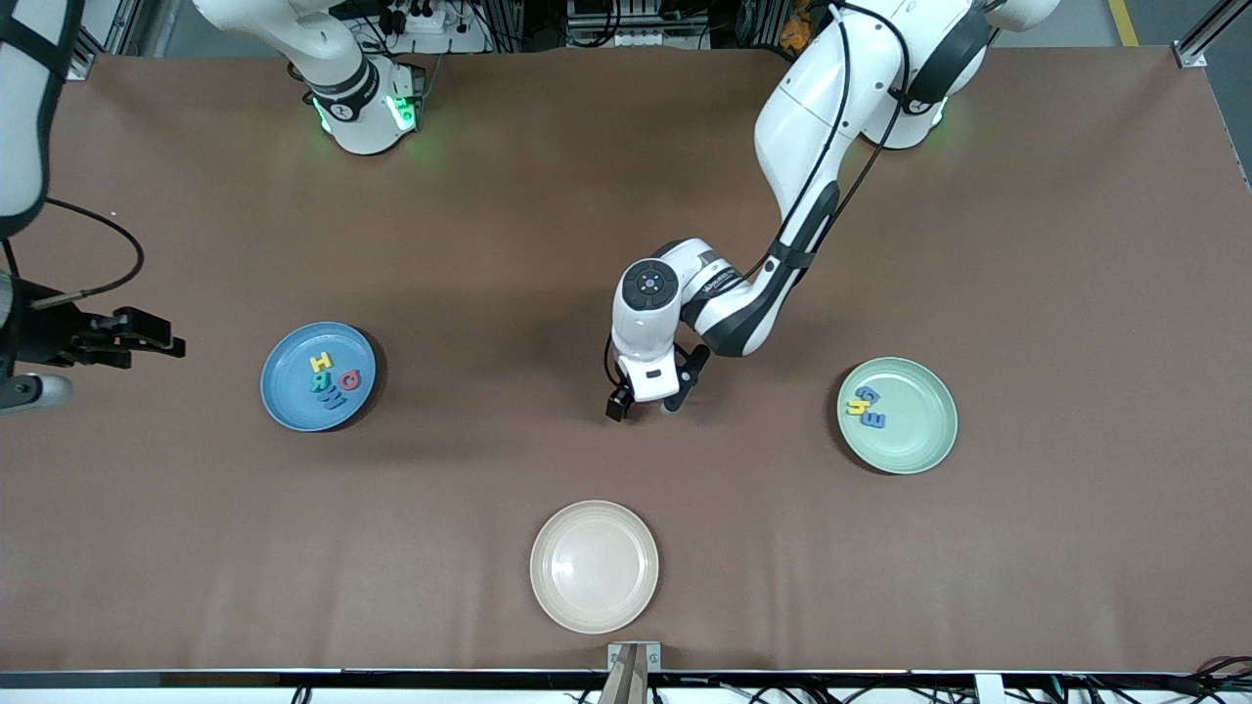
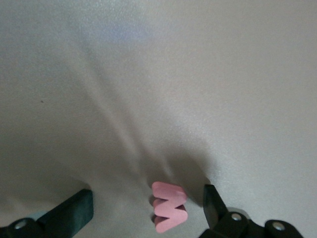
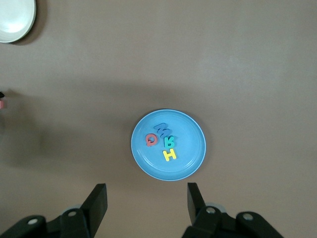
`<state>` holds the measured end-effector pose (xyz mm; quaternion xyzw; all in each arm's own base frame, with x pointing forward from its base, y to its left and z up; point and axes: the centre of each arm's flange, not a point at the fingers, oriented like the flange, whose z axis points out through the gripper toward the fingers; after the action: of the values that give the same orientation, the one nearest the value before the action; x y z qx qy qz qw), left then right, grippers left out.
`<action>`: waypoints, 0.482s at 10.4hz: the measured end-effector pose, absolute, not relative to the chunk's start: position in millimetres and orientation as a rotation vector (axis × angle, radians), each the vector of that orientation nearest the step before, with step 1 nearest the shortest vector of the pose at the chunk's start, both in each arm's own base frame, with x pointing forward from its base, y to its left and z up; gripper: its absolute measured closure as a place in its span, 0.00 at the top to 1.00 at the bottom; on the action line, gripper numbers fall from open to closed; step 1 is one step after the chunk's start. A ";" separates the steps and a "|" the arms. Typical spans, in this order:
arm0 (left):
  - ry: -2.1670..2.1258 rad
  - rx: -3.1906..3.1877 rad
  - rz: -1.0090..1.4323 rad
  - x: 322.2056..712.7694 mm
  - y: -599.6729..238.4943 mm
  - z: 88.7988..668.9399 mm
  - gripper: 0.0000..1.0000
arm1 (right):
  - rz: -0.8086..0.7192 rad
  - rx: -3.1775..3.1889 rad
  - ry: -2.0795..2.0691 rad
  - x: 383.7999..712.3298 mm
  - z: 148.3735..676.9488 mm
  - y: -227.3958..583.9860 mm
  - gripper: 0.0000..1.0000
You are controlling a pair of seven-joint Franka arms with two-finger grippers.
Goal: Sort uppercase to blue plate, lowercase to green plate
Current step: 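Grasp the pink m with the left gripper while the right gripper withdraws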
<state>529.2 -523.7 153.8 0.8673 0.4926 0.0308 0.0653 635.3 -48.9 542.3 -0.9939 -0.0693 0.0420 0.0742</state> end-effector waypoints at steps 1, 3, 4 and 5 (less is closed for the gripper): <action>1.484 2.618 0.095 529.1 -524.0 153.2 1.00 | 0.123 -2.985 -0.213 635.5 544.9 -47.8 0.74; 1.483 2.618 0.097 529.3 -524.4 153.7 1.00 | 0.134 -2.991 -0.229 634.6 551.4 -44.2 0.73; 1.484 2.619 0.097 529.3 -524.9 154.3 1.00 | 0.142 -2.991 -0.234 633.1 557.5 -43.8 0.73; 1.489 2.630 0.098 529.1 -524.3 154.1 1.00 | 0.149 -2.988 -0.240 631.9 563.6 -43.5 0.73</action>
<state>529.1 -524.3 154.1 0.8682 0.4916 0.0323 0.0588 631.9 -43.5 563.6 -0.9931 -0.0799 0.0495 0.0702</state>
